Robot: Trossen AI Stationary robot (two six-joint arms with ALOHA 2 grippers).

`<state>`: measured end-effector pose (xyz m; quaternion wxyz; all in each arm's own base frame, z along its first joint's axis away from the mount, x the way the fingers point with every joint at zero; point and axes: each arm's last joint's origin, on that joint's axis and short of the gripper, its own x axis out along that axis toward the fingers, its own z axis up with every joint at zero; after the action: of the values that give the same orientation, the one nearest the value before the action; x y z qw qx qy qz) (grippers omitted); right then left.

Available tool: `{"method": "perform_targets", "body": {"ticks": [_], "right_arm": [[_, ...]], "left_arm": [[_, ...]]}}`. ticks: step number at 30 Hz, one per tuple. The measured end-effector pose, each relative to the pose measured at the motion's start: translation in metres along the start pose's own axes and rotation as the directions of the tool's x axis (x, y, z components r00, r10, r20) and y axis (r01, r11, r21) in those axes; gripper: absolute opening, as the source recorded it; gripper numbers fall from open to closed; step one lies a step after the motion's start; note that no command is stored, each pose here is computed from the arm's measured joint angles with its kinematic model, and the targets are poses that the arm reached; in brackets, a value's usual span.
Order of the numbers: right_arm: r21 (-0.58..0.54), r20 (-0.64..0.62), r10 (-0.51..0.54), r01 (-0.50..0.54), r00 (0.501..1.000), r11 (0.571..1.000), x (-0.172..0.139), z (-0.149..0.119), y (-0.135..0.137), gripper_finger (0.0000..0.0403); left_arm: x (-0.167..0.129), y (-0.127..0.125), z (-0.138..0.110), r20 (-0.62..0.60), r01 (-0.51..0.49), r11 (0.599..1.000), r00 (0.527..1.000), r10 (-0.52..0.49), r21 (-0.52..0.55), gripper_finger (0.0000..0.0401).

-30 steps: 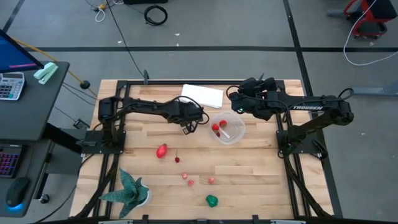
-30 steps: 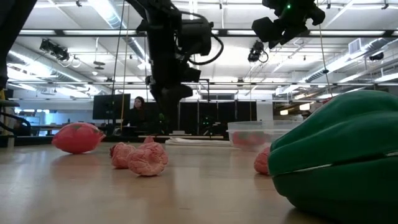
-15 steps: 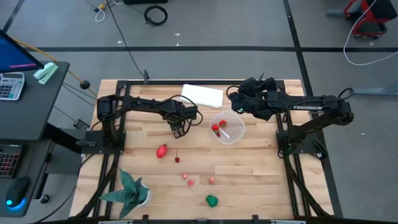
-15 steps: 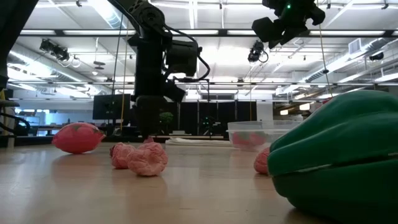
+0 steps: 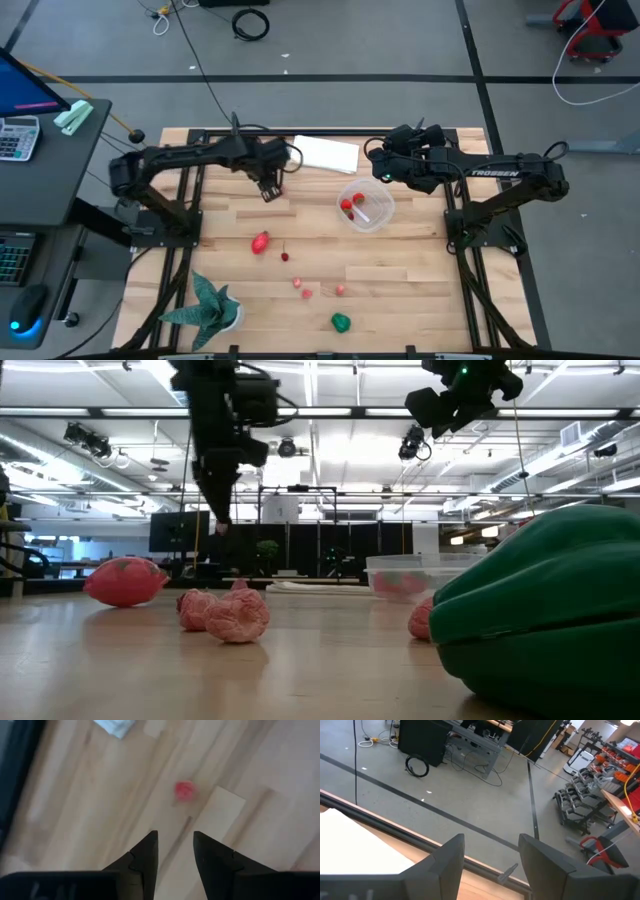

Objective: Pick and placing Produce into tupperware
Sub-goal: Put the top left pink peach into the transparent bin

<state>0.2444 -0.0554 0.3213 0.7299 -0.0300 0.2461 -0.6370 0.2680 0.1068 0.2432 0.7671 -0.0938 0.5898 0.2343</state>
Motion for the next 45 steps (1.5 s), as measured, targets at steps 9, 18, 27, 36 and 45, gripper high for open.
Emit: {"method": "perform_targets", "body": {"ticks": [9, 18, 27, 36, 45], "right_arm": [[0.002, -0.001, 0.002, -0.002, 1.000, 1.000, 0.000, 0.000, 0.000, 0.0197], [0.008, -0.002, 0.003, -0.002, 1.000, 1.000, 0.000, 0.000, 0.000, 0.0197], [0.011, -0.003, 0.004, -0.004, 1.000, 1.000, 0.000, 0.000, 0.000, 0.0197], [0.012, -0.003, 0.004, -0.004, 1.000, 1.000, 0.000, 0.000, 0.000, 0.0197], [0.012, -0.002, 0.004, -0.003, 1.000, 1.000, 0.000, 0.000, 0.000, 0.0197]], "left_arm": [[0.039, 0.003, -0.042, 0.354, 0.283, 0.953, 0.906, -0.230, -0.106, 0.0118], [0.059, 0.001, -0.053, 0.454, 0.280, 0.951, 0.870, -0.195, -0.128, 0.0125], [0.079, -0.002, -0.057, 0.379, 0.205, 0.972, 0.913, -0.148, -0.115, 0.0192], [0.093, -0.003, -0.055, 0.356, 0.112, 0.987, 0.932, -0.063, -0.118, 0.0226], [0.114, -0.012, -0.054, 0.331, 0.107, 0.990, 0.941, -0.070, -0.096, 0.0225]]}}
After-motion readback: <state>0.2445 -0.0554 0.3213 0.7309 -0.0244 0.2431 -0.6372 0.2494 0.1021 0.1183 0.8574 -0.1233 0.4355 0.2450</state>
